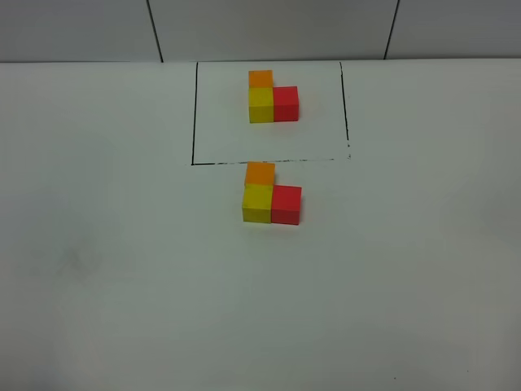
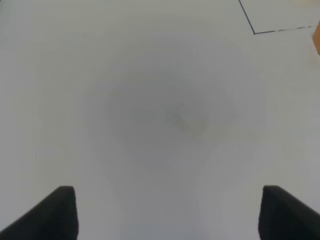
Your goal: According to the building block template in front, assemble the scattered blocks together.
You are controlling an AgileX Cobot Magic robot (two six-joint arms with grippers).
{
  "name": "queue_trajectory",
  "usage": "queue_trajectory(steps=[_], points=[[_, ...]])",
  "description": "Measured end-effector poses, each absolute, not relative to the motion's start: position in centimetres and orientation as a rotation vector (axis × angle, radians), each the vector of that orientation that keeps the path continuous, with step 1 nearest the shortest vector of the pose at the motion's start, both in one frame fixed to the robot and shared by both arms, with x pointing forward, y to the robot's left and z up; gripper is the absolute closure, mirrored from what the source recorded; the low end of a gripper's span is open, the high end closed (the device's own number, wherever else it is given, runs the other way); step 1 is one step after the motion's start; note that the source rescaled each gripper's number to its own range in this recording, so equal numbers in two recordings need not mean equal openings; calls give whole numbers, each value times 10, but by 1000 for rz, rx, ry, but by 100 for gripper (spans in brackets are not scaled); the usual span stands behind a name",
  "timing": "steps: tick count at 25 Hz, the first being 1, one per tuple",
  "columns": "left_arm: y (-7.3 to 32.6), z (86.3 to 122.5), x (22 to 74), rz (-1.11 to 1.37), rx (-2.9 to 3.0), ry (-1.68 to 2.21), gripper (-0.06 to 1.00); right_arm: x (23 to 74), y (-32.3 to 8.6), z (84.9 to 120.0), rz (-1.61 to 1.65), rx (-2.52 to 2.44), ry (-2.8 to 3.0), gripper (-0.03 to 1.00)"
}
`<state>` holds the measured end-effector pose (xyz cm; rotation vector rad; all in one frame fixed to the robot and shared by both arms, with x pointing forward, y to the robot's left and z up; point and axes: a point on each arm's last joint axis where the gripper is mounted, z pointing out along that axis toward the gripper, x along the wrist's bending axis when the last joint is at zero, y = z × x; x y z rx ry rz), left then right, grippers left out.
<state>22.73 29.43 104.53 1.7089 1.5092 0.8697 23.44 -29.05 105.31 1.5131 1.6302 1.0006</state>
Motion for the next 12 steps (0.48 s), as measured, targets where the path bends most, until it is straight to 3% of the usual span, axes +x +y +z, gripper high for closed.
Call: queue_trajectory(steps=[12], points=[[294,1045,227,870,1709,1509,23,234,-290,1053,1001,1513,1629,27]])
